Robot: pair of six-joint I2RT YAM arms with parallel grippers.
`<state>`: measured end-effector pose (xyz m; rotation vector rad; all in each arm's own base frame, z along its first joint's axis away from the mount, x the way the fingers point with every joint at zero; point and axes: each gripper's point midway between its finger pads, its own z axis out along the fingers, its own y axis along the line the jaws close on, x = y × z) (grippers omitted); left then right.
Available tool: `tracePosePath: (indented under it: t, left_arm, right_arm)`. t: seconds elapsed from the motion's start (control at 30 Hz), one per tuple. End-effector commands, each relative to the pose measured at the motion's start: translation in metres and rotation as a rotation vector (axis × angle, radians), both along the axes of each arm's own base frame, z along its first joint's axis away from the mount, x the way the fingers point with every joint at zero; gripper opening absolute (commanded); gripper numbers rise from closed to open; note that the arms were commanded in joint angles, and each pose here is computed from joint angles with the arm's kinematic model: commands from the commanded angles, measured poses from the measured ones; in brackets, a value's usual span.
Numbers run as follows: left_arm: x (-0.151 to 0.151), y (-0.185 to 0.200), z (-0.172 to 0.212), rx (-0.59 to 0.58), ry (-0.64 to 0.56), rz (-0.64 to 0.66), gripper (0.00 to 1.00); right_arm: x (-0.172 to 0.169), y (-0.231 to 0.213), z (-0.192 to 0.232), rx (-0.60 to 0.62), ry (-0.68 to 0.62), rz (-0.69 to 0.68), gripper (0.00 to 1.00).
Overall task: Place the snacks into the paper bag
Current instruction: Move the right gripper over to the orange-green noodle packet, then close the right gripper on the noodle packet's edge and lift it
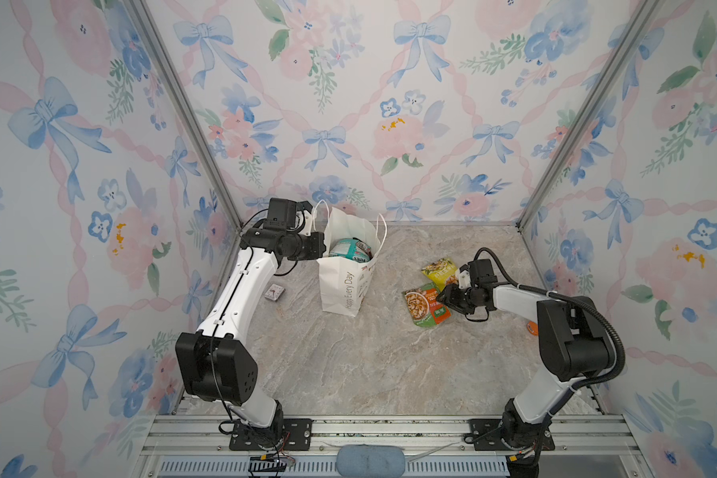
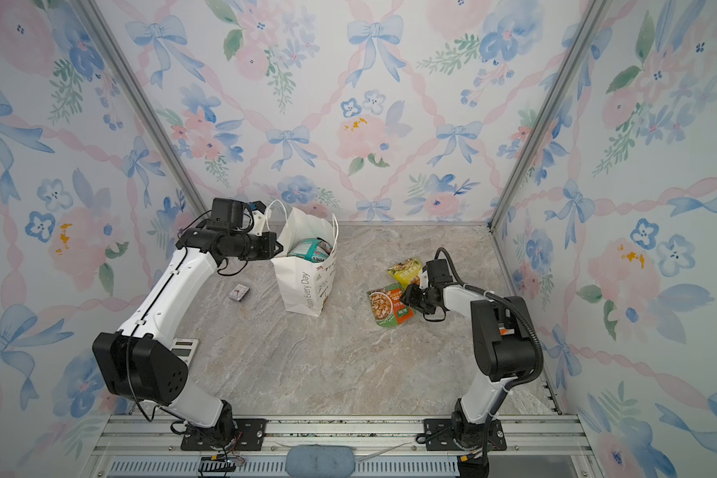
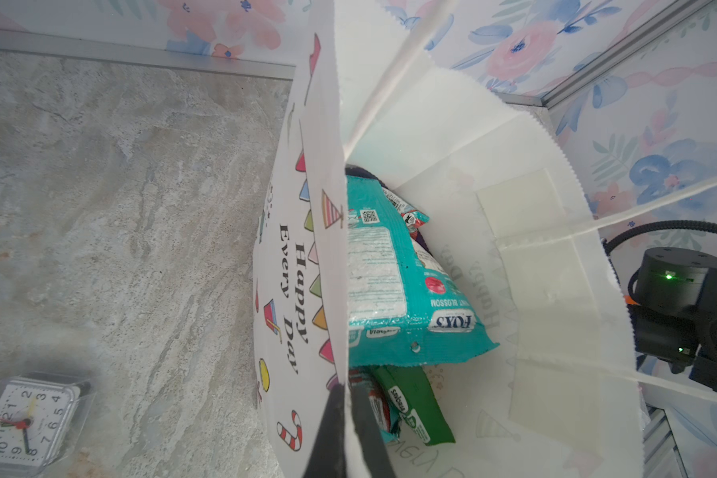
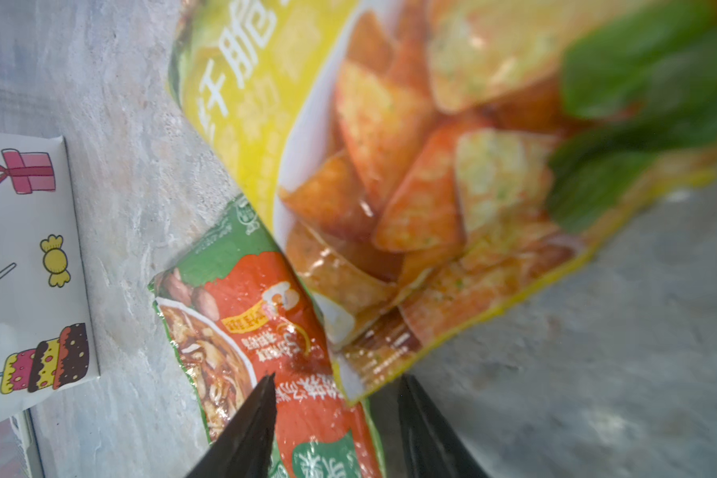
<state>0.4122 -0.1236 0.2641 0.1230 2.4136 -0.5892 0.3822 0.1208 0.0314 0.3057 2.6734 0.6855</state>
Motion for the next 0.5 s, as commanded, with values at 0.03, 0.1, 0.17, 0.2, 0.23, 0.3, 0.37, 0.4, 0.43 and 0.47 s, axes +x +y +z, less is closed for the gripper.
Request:
tracePosePath:
  t: [0.03,0.1,0.17,0.2,0.23,0.3,0.37,0.4,0.43,0.47]
  left_arm:
    - [0.004,-0.001,-0.003,-0.011,-0.005,-0.003,0.00]
    - [0.004,-0.001,-0.004,-0.011,-0.002,-0.003,0.00]
    - [0.004,-0.001,-0.004,-0.011,-0.002,-0.003,0.00]
    - [0.004,-0.001,-0.003,-0.011,-0.004,-0.003,0.00]
    - [0.004,-0.001,-0.004,-0.012,-0.001,-0.003,0.00]
    - [0.004,-0.001,-0.003,-0.011,-0.002,-0.002,0.00]
    - [0.004,-0.001,-0.003,-0.010,-0.003,-0.003,0.00]
    - [0.004,-0.001,-0.003,-0.010,-0.003,-0.002,0.00]
    - [0.005,0.000,-0.004,-0.012,-0.002,0.000,0.00]
    - [0.004,-0.001,-0.003,-0.011,-0.002,-0.003,0.00]
  right_arm:
    - [-0.004,0.009,-0.015,-0.020,0.042,0.010,0.38]
    - [-0.004,0.011,-0.015,-0.026,0.040,0.015,0.29]
    - [-0.005,0.014,-0.015,-0.026,0.040,0.023,0.16]
    - [-0.006,0.015,-0.015,-0.025,0.040,0.024,0.11]
    - [-0.006,0.017,-0.014,-0.022,0.039,0.028,0.06]
    - [-0.006,0.019,-0.010,-0.017,0.030,0.033,0.00]
    - [-0.007,0.024,-0.003,-0.012,0.017,0.044,0.00]
    - [-0.007,0.026,0.001,-0.009,0.006,0.048,0.00]
    - [-0.007,0.029,0.006,-0.007,-0.004,0.056,0.00]
    - [-0.006,0.032,0.014,-0.004,-0.022,0.063,0.00]
